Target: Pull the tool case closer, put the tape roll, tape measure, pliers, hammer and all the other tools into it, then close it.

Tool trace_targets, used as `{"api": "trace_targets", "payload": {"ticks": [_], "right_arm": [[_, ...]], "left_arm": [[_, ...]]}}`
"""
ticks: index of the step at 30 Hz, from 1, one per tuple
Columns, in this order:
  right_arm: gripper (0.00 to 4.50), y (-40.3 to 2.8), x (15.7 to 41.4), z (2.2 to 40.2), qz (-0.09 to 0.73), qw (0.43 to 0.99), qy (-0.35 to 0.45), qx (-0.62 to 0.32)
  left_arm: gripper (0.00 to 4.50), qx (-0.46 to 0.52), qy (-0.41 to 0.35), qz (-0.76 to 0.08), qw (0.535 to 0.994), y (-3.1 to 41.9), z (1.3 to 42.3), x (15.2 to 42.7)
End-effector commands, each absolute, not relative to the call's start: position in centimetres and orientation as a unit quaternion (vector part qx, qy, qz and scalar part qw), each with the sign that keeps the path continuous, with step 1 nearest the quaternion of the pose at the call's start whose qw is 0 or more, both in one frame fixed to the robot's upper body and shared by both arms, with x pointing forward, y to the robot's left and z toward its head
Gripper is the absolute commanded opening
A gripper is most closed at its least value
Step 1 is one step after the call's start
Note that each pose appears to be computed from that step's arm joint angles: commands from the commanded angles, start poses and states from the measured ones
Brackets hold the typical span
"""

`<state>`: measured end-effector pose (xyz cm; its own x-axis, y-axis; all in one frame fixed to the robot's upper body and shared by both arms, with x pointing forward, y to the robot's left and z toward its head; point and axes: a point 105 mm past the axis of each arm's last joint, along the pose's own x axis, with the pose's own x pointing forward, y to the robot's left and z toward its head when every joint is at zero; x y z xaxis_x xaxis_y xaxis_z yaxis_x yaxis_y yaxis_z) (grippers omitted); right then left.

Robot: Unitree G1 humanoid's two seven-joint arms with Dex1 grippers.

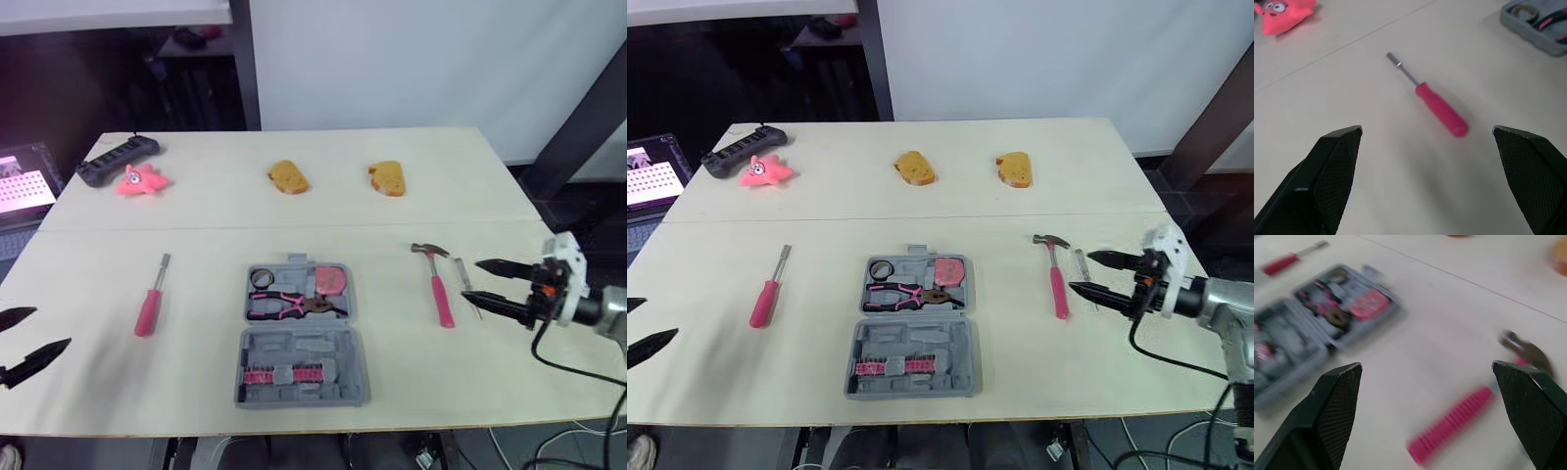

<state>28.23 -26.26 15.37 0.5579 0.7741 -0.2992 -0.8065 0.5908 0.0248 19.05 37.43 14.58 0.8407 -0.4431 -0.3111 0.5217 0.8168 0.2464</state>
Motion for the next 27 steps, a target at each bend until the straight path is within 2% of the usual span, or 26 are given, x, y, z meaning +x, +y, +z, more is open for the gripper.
{"api": "trace_targets", "payload": {"ticks": [1, 5, 10, 14, 20, 24, 27], "right_arm": [[4.49, -24.0, 28.0, 18.3, 0.482, 0.865, 0.129, -0.054], [4.49, -22.1, 26.8, 20.0, 0.509, 0.849, 0.131, -0.048], [4.49, -21.2, 25.3, 20.5, 0.504, 0.851, 0.137, -0.056], [4.49, -23.2, 24.6, 18.5, 0.391, 0.901, 0.165, -0.085], [4.49, -24.9, 22.0, 16.9, 0.297, 0.935, 0.168, -0.100], [4.49, -26.7, 20.8, 15.7, 0.211, 0.954, 0.183, -0.111], [4.49, -27.9, 20.9, 14.6, 0.149, 0.960, 0.200, -0.129]], "left_arm": [[4.50, 0.177, 0.087, -0.313, 0.929, 33.6, 17.1, 20.2], [4.50, 0.170, 0.076, -0.379, 0.907, 29.9, 19.2, 21.7], [4.50, 0.169, 0.065, -0.445, 0.877, 26.5, 21.1, 23.5], [4.50, 0.171, 0.069, -0.552, 0.813, 20.1, 21.4, 25.5], [4.50, 0.163, 0.045, -0.633, 0.756, 14.6, 22.9, 26.6], [4.50, 0.173, 0.048, -0.667, 0.723, 12.9, 23.0, 26.5], [4.50, 0.182, 0.042, -0.671, 0.717, 12.6, 23.1, 26.7]]}}
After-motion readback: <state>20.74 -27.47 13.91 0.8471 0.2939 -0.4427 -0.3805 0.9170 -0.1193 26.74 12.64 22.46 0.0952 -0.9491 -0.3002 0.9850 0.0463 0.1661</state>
